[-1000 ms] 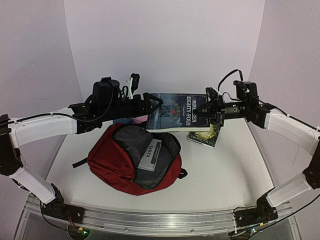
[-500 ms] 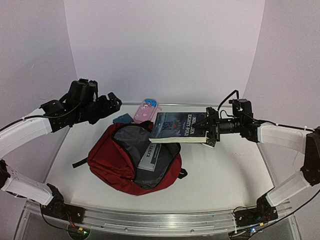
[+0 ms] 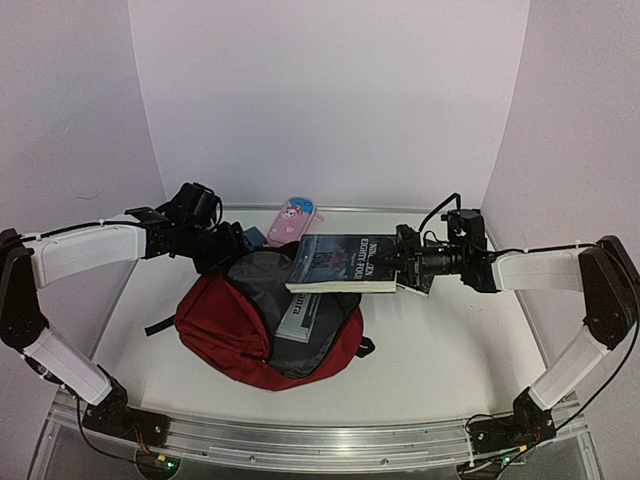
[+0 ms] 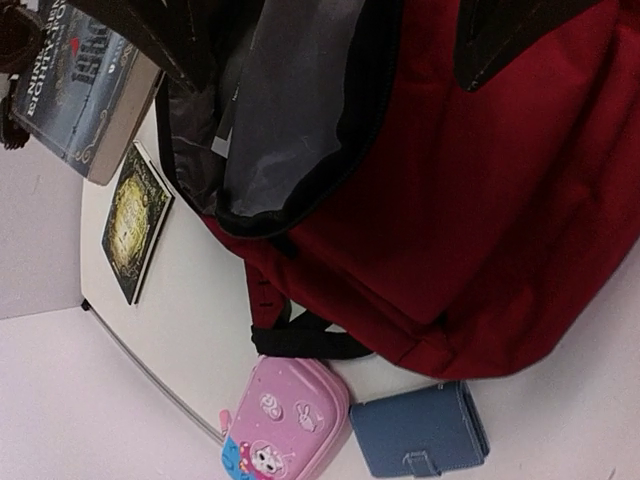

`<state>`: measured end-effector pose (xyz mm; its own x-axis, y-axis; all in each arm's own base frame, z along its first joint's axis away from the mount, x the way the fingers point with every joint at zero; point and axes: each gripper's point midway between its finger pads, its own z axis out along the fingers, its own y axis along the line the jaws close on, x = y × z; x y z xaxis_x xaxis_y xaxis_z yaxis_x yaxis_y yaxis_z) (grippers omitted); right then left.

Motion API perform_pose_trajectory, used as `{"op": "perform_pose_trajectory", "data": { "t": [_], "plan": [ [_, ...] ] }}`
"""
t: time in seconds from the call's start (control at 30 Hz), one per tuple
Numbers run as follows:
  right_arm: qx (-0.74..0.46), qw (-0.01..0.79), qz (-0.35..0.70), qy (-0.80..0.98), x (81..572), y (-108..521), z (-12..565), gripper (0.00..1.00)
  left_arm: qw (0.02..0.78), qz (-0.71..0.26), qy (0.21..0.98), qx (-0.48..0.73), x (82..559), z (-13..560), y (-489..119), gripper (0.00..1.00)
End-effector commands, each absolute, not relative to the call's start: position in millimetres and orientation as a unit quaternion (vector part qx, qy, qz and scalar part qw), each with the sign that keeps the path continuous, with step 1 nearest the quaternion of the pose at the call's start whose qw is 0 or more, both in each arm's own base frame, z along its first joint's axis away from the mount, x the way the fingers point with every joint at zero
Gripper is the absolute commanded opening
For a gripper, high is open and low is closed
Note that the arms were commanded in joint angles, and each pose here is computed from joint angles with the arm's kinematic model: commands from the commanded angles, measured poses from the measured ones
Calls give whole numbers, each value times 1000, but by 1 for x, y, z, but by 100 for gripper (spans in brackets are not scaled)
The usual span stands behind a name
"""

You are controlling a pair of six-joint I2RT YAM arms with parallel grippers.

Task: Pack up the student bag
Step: Place the book in the student bag.

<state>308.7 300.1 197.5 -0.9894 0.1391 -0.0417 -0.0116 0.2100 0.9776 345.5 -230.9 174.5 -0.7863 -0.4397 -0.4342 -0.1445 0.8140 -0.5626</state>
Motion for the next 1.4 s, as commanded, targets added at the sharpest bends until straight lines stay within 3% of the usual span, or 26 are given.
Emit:
{"op": "perform_pose_trajectory", "data": {
  "t": [0.0,0.1,0.23,0.3,0.57,1.0,1.37],
  "plan": [
    [-33,101,659,745,303,305,221,0,260,-311,901,-153,350,174,-253,73],
    [-31,98,652,751,300,303,207,0,259,-320,898,-154,351,173,-256,54],
    [-33,95,649,754,301,305,199,0,272,-332,891,-149,351,188,-257,8],
    [-35,92,650,754,300,307,194,0,281,-334,888,-148,350,199,-254,0],
    [-53,82,662,743,298,327,186,0,329,-366,862,-122,347,255,-253,0],
    [22,46,668,743,334,351,140,0,371,-404,835,-38,344,313,-278,0],
    [43,5,678,734,319,350,140,0,420,-408,810,-26,348,353,-275,0]
  ]
}}
